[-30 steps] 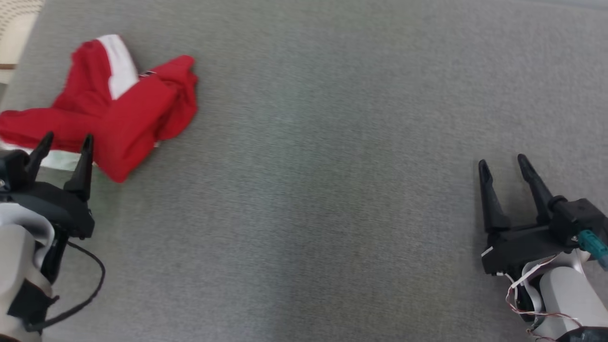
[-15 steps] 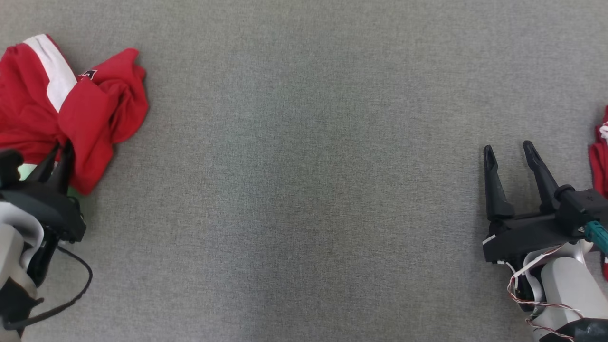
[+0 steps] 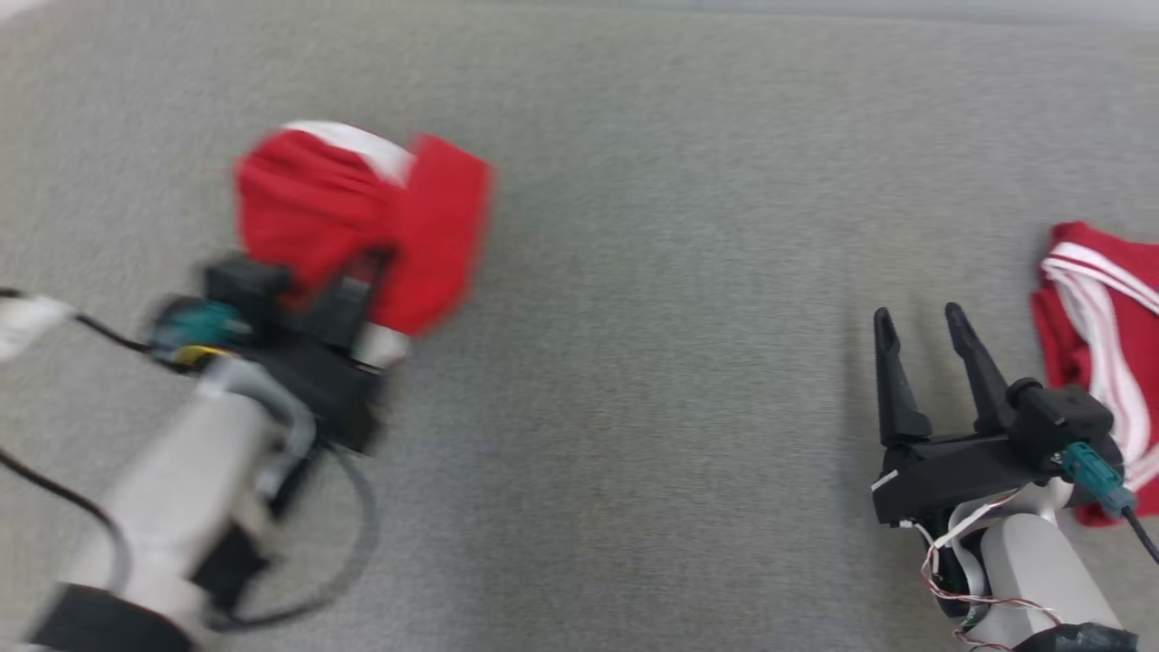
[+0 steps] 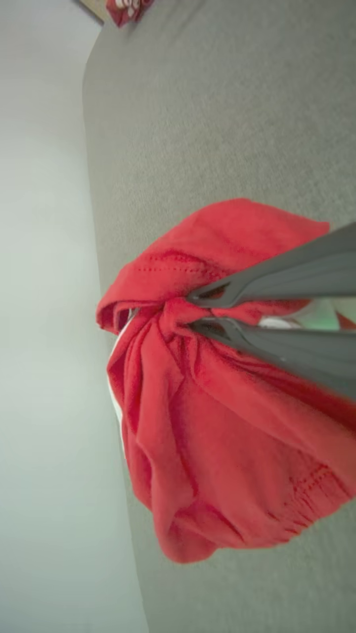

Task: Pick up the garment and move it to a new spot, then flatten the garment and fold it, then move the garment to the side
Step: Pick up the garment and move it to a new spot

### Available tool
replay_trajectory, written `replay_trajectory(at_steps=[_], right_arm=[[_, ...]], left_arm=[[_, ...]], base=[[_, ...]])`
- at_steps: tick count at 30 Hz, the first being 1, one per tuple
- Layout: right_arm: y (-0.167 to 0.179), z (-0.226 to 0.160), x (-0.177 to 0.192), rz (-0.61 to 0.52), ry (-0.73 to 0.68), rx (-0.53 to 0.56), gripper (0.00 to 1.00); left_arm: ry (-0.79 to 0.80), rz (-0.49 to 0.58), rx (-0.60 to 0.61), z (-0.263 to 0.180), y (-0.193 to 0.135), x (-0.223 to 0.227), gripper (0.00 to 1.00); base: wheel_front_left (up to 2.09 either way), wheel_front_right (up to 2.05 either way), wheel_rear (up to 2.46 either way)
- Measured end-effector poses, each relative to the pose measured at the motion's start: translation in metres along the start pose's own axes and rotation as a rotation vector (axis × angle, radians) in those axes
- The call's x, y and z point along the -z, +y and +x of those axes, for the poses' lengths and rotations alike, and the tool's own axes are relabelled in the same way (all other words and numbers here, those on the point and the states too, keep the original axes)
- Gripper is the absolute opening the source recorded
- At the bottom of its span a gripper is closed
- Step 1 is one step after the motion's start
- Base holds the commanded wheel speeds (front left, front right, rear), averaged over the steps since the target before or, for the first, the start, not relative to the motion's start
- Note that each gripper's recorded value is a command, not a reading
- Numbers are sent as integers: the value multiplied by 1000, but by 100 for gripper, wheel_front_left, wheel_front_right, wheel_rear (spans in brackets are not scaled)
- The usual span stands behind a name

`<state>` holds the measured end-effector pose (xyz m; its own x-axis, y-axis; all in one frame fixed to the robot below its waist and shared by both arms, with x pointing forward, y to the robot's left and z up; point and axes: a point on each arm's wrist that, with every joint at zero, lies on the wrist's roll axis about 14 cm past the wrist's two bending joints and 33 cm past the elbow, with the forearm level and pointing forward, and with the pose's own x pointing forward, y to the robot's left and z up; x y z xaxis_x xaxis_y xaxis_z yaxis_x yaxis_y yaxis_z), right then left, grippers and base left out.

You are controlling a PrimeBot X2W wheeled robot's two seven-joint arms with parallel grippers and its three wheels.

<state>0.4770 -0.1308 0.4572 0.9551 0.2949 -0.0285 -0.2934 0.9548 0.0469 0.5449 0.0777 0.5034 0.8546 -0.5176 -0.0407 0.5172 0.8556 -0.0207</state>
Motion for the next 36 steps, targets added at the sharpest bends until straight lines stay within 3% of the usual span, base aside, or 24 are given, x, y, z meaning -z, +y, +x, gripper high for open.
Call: replay_trajectory(at_steps=[7, 8, 9, 10, 11, 12, 13, 14, 17, 24, 36], right_arm=[[-17, -19, -15, -10, -23, 62, 100], [-17, -19, -15, -10, -23, 62, 100], [-24, -25, -17, -11, -24, 85, 100], [-24, -25, -17, -11, -24, 85, 100], [-27, -28, -18, -9, -24, 96, 100], [-30, -31, -18, -8, -25, 107, 100], [-31, -34, -19, -8, -26, 115, 100], [-33, -37, -21, -7, -28, 123, 100], [-35, -42, -25, -1, -37, 135, 100], [-6, -46, -30, 32, -51, 64, 100], [107, -41, -21, 109, -7, -264, 100]], left_arm=[[-98, -112, 214, 28, -108, -23, 0], [-98, -112, 214, 28, -108, -23, 0], [-92, -117, 283, 30, -139, -21, 0], [-92, -117, 283, 30, -139, -21, 0], [-84, -126, 305, 30, -150, -17, 6], [-68, -131, 319, 29, -158, -12, 36], [-55, -136, 330, 29, -164, -7, 94], [-50, -144, 336, 29, -167, -6, 100], [-63, -156, 333, 32, -170, -11, 100], [-112, -156, 200, 16, -136, -20, 100], [-92, -191, -140, -60, -57, 7, 100]], base=[[0, 0, 0], [0, 0, 0], [0, 0, 0], [0, 0, 0], [0, 0, 0], [0, 0, 0], [0, 0, 0], [0, 0, 0], [0, 0, 0], [0, 0, 0], [0, 0, 0]])
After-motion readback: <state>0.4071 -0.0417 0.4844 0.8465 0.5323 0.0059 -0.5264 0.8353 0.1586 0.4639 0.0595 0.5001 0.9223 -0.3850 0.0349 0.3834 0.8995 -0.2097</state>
